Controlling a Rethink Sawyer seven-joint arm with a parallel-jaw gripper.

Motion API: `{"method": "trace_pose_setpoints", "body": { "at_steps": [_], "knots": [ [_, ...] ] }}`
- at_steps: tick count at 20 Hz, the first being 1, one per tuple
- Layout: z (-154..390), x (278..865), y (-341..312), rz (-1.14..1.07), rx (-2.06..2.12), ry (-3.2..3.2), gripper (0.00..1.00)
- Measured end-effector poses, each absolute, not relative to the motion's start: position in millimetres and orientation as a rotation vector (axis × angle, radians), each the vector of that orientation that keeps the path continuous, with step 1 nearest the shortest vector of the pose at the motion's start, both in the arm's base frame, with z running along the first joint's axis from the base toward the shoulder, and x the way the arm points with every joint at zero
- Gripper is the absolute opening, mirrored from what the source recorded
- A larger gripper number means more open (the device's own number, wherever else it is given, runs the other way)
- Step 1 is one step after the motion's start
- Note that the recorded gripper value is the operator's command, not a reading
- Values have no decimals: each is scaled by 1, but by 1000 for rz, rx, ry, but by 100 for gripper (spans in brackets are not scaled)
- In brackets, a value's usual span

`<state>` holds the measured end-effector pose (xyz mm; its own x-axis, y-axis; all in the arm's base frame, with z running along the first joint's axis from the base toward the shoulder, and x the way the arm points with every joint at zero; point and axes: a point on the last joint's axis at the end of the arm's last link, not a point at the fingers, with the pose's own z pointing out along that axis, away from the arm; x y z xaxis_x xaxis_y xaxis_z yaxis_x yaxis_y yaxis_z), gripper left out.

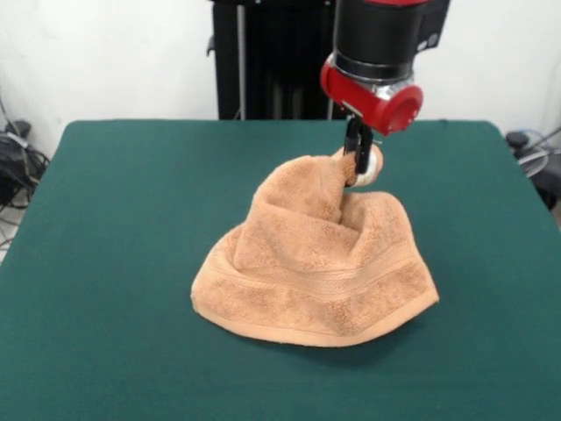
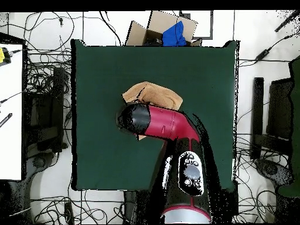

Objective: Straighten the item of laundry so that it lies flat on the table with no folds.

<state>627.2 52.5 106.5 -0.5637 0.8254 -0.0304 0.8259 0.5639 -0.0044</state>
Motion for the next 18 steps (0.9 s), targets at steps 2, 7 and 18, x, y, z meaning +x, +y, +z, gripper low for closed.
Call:
{"method": "trace_pose_setpoints", "body": {
  "at_steps": [2, 7, 18],
  "knots": [
    [110, 629, 53, -23, 1436, 2757, 0],
    [121, 633, 63, -1, 1378, 2763, 0],
    [146, 640, 79, 46, 1319, 2796, 0]
  ]
}}
